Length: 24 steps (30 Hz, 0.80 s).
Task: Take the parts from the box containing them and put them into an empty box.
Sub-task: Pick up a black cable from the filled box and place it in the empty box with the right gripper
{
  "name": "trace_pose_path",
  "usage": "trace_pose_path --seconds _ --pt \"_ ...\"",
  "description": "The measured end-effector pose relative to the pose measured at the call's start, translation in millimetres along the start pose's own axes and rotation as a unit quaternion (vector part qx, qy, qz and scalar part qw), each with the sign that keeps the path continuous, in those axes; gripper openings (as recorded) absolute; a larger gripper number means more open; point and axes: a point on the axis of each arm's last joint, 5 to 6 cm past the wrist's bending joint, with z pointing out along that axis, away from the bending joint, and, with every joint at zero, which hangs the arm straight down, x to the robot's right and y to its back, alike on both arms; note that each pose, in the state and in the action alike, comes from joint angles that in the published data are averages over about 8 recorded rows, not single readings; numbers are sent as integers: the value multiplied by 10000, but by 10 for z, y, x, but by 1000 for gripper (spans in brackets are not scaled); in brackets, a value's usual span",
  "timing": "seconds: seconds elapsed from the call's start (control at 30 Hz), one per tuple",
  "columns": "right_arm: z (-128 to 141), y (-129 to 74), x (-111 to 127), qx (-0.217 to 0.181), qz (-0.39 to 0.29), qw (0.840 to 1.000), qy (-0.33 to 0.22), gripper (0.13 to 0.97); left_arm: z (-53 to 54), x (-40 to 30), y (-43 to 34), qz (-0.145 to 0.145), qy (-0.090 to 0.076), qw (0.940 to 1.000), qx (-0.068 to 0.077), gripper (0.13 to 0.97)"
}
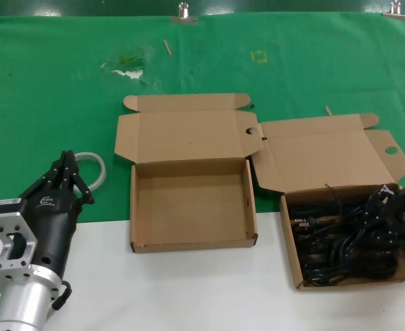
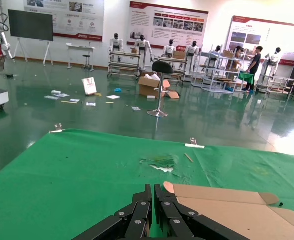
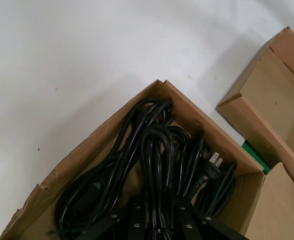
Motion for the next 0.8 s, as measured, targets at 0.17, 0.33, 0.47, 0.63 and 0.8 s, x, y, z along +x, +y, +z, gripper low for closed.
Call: trace_pose_path --seconds 0.17,0.33,0.47,0.63,0.8 --pt "-3 4 0 -30 7 10000 26 235 0 0 0 0 0 10000 0 156" --pt "-34 8 19 -8 84 9999 96 193 0 0 0 0 0 10000 0 156" --pt "-115 1 73 171 362 9990 172 185 0 0 0 0 0 10000 0 156" --pt "-258 -25 187 570 948 9933 331 185 0 0 0 0 0 10000 0 156" --pt "-339 -54 326 885 1417 9839 636 185 0 0 0 0 0 10000 0 156"
